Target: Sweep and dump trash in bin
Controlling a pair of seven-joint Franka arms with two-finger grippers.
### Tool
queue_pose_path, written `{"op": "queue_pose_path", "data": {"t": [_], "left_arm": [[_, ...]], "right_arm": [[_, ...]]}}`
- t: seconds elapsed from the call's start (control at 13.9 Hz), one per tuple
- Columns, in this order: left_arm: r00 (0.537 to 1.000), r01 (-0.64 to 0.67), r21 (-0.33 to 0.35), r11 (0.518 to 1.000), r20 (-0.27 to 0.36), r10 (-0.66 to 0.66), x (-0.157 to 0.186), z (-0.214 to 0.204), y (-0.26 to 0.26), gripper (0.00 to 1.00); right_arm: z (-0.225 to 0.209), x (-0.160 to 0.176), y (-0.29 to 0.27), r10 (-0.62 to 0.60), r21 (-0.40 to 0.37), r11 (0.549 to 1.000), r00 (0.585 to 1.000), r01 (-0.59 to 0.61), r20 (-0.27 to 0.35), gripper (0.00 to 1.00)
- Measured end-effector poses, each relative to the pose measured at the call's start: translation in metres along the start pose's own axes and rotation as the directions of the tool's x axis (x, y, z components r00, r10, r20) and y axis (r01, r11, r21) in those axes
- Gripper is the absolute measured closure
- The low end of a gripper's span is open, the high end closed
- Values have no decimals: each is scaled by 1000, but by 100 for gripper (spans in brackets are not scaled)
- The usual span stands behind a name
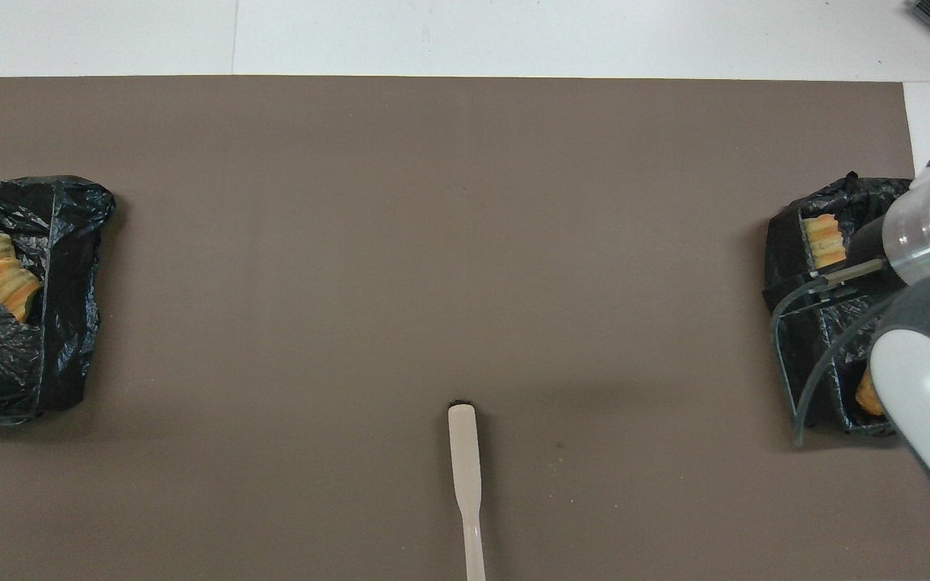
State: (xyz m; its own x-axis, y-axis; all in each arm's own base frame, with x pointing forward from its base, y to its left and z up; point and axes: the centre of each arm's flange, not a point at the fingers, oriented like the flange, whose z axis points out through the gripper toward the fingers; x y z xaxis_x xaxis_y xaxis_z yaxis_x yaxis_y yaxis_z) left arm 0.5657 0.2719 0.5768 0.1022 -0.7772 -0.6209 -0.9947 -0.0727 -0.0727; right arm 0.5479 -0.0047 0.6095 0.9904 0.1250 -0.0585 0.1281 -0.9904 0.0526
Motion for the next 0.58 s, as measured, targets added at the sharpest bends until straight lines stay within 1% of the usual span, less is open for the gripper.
{"op": "queue_pose_path", "data": {"t": [0.07,0.22,0.36,0.43,0.58], "left_arm": [[998,-43,17,999,46,42,12,-12,-7,67],[987,-121,44,992,109,116,41,-36,-19,67],[966,-194,60,979,183,180,65,-56,-27,67],[956,-216,58,975,216,199,72,-63,-29,67],[940,-237,51,970,266,216,75,-75,-29,67]], "right_arm": [[-5,-2,14,27,0,1000,1000,-27,-10,0],[-13,-6,36,68,2,998,997,-68,-28,0],[-19,-9,44,90,11,996,995,-90,-43,0],[-25,-13,45,96,13,995,994,-95,-52,0],[-35,-22,43,94,19,995,994,-94,-47,0]]}}
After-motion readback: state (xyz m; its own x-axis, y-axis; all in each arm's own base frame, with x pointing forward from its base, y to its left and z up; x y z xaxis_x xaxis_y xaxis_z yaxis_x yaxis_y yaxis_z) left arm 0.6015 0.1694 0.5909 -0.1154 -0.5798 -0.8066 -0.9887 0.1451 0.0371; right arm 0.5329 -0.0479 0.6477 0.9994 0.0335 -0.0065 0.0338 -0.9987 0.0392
